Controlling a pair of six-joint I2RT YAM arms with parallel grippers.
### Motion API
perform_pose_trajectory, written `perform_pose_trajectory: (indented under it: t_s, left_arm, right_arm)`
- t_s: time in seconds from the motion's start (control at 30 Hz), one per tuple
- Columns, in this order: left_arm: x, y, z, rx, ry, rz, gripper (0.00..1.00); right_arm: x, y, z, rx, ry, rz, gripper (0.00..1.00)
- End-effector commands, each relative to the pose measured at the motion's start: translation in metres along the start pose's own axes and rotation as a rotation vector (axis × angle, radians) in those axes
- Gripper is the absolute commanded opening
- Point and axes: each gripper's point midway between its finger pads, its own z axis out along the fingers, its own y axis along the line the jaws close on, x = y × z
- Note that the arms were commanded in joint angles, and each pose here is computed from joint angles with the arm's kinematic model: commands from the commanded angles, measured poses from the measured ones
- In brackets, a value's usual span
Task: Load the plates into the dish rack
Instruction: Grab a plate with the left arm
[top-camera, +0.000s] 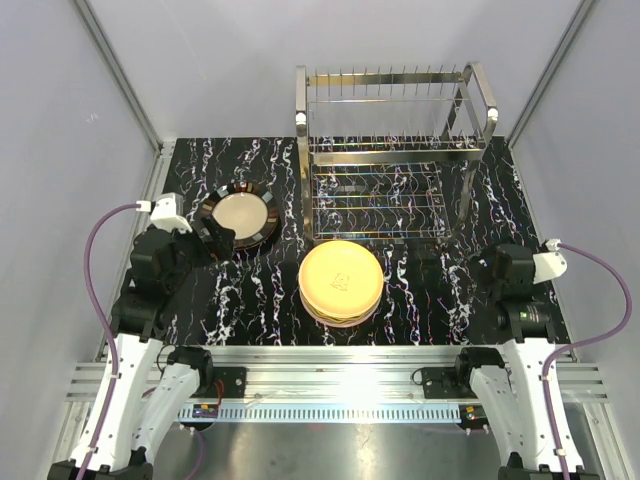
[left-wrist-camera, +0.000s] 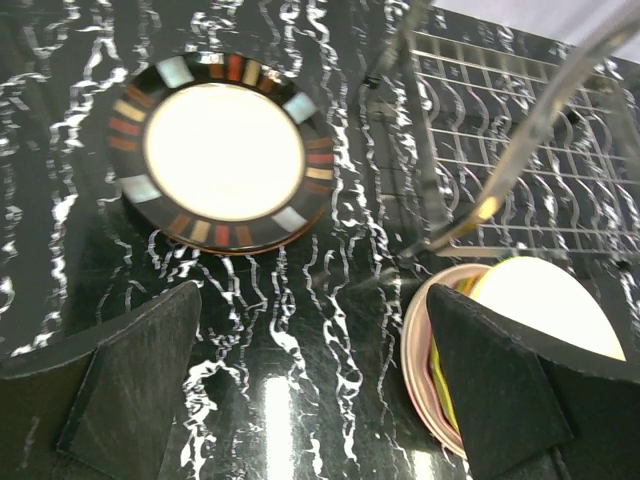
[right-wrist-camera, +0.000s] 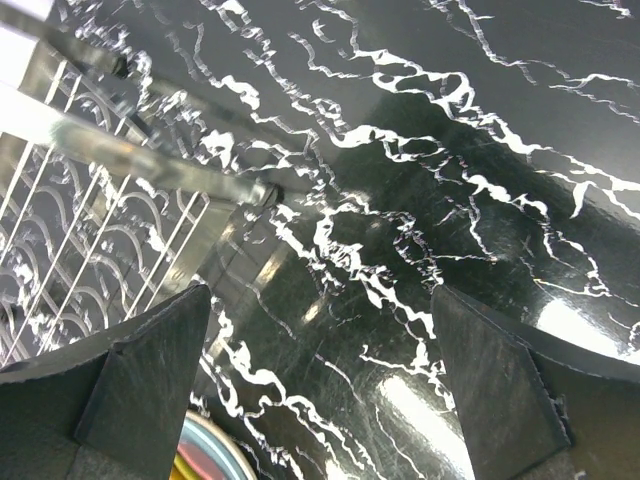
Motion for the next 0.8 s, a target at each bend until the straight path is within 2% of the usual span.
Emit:
perform_pose_trajectory:
  t_s: [0.0,0.17,0.37,0.43,0.57,0.77]
  left_arm:
    - [-0.014,0.014,0.001,-0.090,-0.053,-0.011,0.99]
    - [-0.012,0.031,0.004,-0.195,-0.051,-0.054,0.99]
    - [0.000,0.055,0.019,-0.353,0.040,-0.070,0.99]
    - [0.009,0.061,0.027,-0.390,0.090,-0.077,0.99]
    - [0.011,0.056,0.040,-0.364,0.164,-0.142,0.99]
    - [0.026,0.078,0.066,-0.344,0.238,-0.331,0.99]
  right_arm:
    - [-0.011,0.016,-0.010,-0.091,-0.026,-0.008,1.00]
    - [-0.012,0.044,-0.036,-0.324,-0.032,-0.056,1.00]
    - [-0.005,0.056,-0.052,-0.495,-0.059,-0.075,1.00]
    - [-0.001,0.056,-0.051,-0.511,-0.053,-0.082,1.00]
    - [0.003,0.061,-0.050,-0.529,-0.027,-0.097,1.00]
    - [0.011,0.070,-0.046,-0.561,0.011,-0.123,1.00]
